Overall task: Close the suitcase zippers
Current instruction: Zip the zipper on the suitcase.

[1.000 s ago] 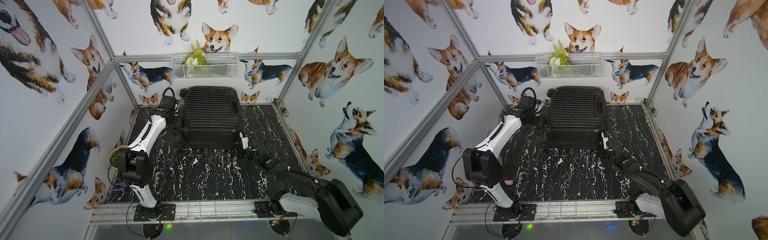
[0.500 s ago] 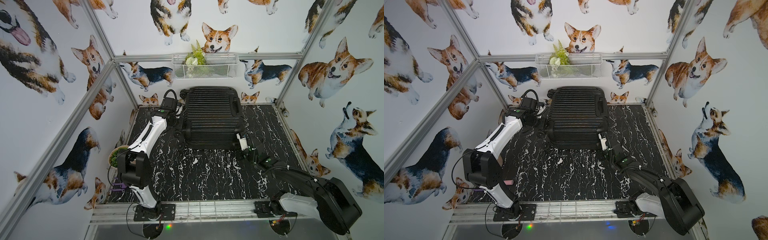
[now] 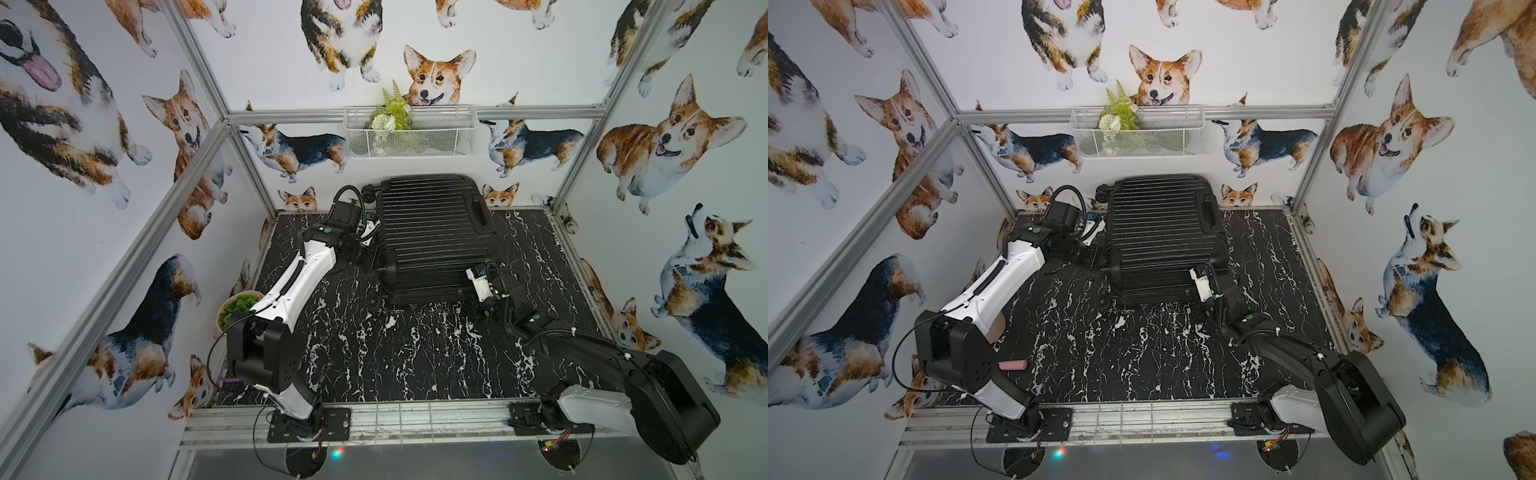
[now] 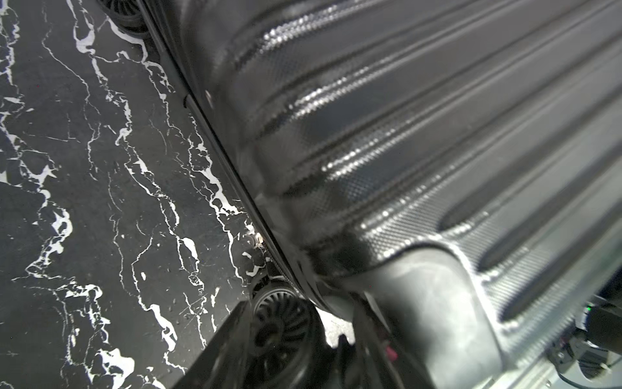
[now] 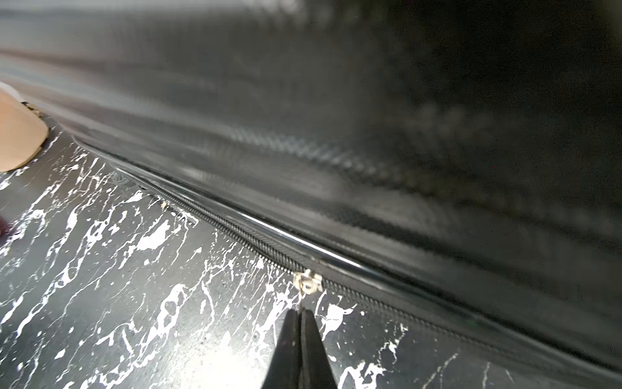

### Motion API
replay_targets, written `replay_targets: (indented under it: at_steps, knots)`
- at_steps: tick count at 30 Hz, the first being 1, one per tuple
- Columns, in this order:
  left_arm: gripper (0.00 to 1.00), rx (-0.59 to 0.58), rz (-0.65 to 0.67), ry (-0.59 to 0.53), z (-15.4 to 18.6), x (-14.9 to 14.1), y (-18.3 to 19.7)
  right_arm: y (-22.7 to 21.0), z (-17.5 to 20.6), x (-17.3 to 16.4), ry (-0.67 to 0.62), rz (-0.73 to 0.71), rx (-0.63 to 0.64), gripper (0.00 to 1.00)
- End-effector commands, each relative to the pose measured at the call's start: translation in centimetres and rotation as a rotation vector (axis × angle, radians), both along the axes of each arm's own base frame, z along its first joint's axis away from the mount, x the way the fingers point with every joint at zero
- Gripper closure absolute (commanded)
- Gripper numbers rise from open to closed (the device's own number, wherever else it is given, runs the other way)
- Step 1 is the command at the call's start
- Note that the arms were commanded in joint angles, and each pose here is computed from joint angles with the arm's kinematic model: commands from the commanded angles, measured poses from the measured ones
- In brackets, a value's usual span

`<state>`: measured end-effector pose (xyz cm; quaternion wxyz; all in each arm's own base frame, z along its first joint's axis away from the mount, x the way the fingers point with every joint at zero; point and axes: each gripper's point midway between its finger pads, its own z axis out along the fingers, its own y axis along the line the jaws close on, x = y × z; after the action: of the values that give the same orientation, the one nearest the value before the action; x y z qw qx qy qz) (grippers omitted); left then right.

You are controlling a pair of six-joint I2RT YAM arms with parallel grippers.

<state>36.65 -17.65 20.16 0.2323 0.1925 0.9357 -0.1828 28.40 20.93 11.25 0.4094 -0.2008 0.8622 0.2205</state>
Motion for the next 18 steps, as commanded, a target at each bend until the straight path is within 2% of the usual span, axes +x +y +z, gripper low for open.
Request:
replay_targets:
  at_steps: [1,4,9,15,18]
  knots:
    - [0.41,0.022,-0.002,-0.009,0.5,-0.6,0.6,-2.0,0.0,1.2,-0.038,-0.114,-0.068,1.00]
    - [0.35,0.082,0.030,-0.048,1.3,0.3,2.3,-3.3,-0.3,1.5,-0.049,-0.175,-0.105,1.00]
    - [0.33,0.137,-0.021,-0.116,2.9,1.3,3.8,-3.9,-0.7,1.4,-0.042,-0.201,-0.121,1.00]
    - [0.33,0.161,-0.394,-0.336,4.1,0.8,3.0,-3.8,-1.0,1.4,-0.033,-0.200,-0.114,1.00]
    - [0.31,0.104,-0.622,-0.432,4.6,-1.1,3.0,-3.7,-1.2,1.4,-0.024,-0.201,-0.114,1.00]
